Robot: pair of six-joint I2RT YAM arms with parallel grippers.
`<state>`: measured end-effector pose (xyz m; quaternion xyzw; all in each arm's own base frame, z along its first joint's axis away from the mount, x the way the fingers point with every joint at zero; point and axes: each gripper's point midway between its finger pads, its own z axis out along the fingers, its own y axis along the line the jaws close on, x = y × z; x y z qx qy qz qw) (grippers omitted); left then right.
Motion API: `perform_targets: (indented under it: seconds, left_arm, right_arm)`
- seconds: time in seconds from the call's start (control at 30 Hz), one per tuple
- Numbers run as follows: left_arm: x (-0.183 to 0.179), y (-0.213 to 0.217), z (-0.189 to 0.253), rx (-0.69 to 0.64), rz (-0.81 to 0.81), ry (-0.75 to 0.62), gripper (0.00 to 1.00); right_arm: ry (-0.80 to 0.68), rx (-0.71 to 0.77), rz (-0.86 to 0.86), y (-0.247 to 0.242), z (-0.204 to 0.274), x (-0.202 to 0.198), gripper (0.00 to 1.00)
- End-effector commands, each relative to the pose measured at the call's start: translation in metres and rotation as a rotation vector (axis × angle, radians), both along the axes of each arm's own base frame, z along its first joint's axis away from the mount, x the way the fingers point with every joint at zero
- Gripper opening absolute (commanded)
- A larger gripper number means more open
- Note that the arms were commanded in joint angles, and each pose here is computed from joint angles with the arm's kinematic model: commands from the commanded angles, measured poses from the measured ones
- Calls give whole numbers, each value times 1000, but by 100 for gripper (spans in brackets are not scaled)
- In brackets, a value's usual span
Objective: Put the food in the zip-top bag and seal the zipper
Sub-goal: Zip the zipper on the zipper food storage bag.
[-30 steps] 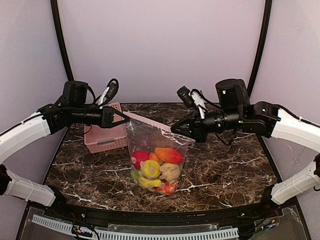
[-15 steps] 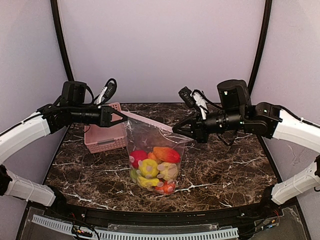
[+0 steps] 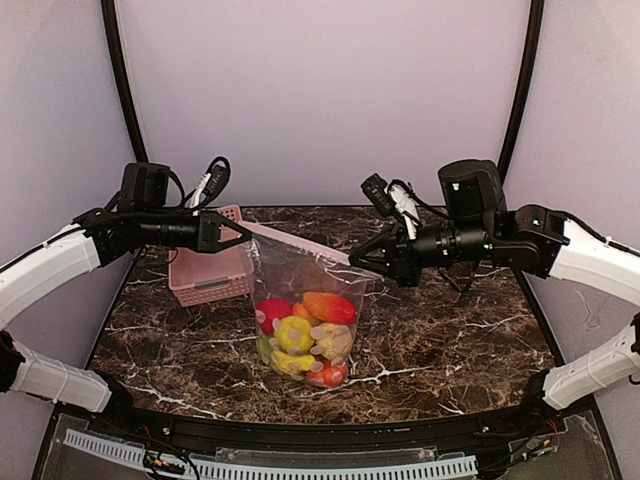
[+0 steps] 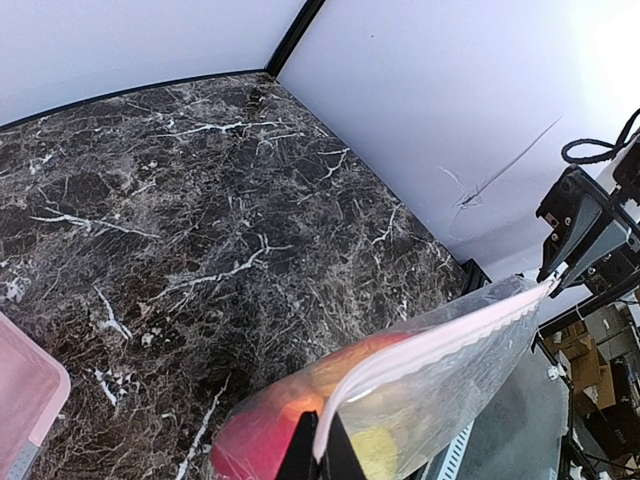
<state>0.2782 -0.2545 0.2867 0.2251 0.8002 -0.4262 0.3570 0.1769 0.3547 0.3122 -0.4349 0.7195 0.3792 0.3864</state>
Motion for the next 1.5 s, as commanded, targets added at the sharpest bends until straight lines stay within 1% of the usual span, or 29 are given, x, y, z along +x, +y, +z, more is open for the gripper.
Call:
perform_targets:
  seconds: [0.0, 1.3, 1.47]
  left_arm:
    - [18, 23, -11, 37, 122, 10, 1]
    - [28, 43, -21, 21, 174, 41, 1]
    - [26, 42, -20, 10, 154, 39, 1]
  right_arm:
    - [22, -8, 6, -11, 1, -11, 0]
    - [13, -11, -40, -25, 2, -9, 0]
    - [14, -10, -38, -24, 2, -9, 0]
